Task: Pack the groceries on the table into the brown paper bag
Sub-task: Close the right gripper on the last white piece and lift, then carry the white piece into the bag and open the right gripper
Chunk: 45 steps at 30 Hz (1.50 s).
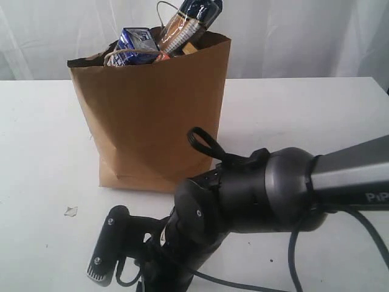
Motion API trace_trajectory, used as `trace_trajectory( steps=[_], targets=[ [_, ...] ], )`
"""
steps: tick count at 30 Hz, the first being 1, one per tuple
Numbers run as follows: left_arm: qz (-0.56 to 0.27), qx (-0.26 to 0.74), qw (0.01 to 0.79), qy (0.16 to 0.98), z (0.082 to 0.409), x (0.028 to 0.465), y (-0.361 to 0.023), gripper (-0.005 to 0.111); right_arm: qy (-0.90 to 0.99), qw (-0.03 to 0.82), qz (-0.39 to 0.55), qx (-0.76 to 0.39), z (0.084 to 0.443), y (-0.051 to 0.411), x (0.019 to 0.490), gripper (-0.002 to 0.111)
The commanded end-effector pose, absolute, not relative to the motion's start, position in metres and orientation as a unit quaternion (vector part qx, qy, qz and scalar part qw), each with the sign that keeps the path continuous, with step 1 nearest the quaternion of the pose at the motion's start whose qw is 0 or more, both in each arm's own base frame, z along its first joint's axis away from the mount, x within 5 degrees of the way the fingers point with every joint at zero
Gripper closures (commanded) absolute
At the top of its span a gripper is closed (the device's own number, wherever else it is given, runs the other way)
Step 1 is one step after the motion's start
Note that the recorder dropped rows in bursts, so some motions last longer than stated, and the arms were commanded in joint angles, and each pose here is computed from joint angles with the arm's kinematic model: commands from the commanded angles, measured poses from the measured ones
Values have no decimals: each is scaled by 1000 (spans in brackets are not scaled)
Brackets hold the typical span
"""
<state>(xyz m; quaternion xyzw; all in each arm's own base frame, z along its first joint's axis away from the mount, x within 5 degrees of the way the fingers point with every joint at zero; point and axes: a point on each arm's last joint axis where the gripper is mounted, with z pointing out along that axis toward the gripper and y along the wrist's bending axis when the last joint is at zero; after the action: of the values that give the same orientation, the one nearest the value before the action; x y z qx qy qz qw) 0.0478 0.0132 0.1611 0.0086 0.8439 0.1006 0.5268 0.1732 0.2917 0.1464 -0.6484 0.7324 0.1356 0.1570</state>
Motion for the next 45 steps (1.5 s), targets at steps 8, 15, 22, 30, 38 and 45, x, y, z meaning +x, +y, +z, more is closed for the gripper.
trace_trajectory(
  steps=[8, 15, 22, 30, 38, 45],
  targets=[
    [97, 10, 526, 845, 160, 48, 13, 107, 722, 117, 132, -669, 146, 288, 168, 94],
    [97, 10, 526, 845, 160, 48, 13, 107, 720, 124, 138, -668, 157, 287, 166, 104],
    [97, 10, 526, 845, 160, 48, 13, 107, 736, 178, 167, -631, 204, 293, 169, 107],
    [97, 10, 526, 845, 160, 48, 13, 107, 714, 269, 260, -591, 295, 293, 158, 107],
    [97, 10, 526, 845, 160, 48, 13, 107, 640, 528, 287, -479, 394, 272, 163, 107],
    [97, 10, 526, 845, 160, 48, 13, 107, 540, 740, 217, -338, 436, 260, 187, 107]
  ],
)
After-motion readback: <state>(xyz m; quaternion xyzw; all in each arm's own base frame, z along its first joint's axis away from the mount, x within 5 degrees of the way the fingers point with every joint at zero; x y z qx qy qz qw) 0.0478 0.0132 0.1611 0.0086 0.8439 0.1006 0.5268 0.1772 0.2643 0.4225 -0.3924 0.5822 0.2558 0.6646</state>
